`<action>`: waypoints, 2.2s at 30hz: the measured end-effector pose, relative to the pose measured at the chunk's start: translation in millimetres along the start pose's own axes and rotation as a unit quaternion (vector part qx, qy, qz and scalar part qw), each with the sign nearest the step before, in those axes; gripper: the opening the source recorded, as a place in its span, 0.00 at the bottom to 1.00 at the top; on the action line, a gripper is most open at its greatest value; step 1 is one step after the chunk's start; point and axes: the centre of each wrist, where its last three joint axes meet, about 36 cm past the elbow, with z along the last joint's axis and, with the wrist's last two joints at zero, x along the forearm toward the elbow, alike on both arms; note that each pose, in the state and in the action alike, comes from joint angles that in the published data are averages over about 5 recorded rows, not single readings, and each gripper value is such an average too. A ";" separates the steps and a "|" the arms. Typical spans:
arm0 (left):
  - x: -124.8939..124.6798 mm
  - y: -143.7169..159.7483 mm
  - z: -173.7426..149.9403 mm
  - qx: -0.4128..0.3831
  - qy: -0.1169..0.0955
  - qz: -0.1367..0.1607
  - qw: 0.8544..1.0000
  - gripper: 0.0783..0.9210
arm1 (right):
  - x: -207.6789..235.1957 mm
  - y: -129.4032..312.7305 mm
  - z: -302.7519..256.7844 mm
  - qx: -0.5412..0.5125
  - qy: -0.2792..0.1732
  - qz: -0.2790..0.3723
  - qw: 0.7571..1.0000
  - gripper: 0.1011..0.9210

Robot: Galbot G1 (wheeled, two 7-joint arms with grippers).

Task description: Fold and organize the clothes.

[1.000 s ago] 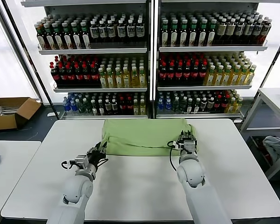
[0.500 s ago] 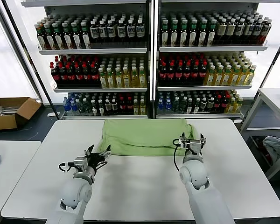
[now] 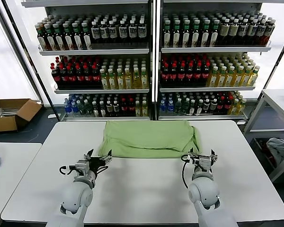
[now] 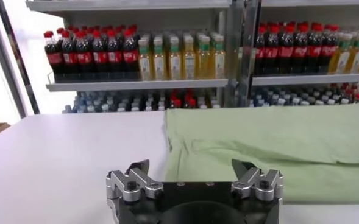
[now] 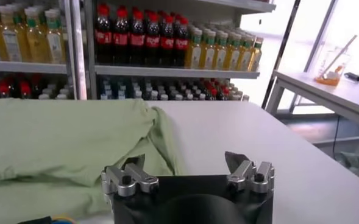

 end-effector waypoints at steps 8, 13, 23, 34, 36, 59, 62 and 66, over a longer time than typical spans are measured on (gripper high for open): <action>-12.7 6.0 2.8 -0.002 0.013 -0.009 1.000 0.88 | -15.1 2.5 3.1 -0.001 0.013 0.002 1.000 0.88; -21.7 10.5 6.2 -0.001 0.022 -0.016 1.000 0.88 | -23.0 5.0 4.2 0.000 0.019 0.000 1.000 0.88; -32.6 12.2 15.2 -0.011 0.046 -0.022 0.999 0.69 | -31.4 8.6 14.3 0.007 0.033 -0.007 0.999 0.62; -32.6 8.6 19.7 -0.028 0.058 -0.020 0.998 0.31 | -31.6 6.2 24.3 0.008 0.045 -0.010 0.999 0.24; -32.3 8.7 20.3 -0.029 0.060 -0.021 0.998 0.24 | -30.2 6.8 25.5 0.007 0.046 -0.012 0.999 0.16; 14.0 -1.9 16.5 -0.036 0.047 0.003 0.998 0.01 | 30.3 -4.5 30.5 -0.005 0.036 -0.038 0.999 0.04; 29.3 -2.4 17.5 -0.036 0.043 0.003 0.998 0.01 | 47.0 -9.7 33.5 -0.004 0.034 -0.040 0.999 0.04; 54.4 -1.9 20.3 -0.037 0.039 0.001 0.999 0.01 | 69.9 -19.4 39.3 -0.001 0.034 -0.038 0.999 0.04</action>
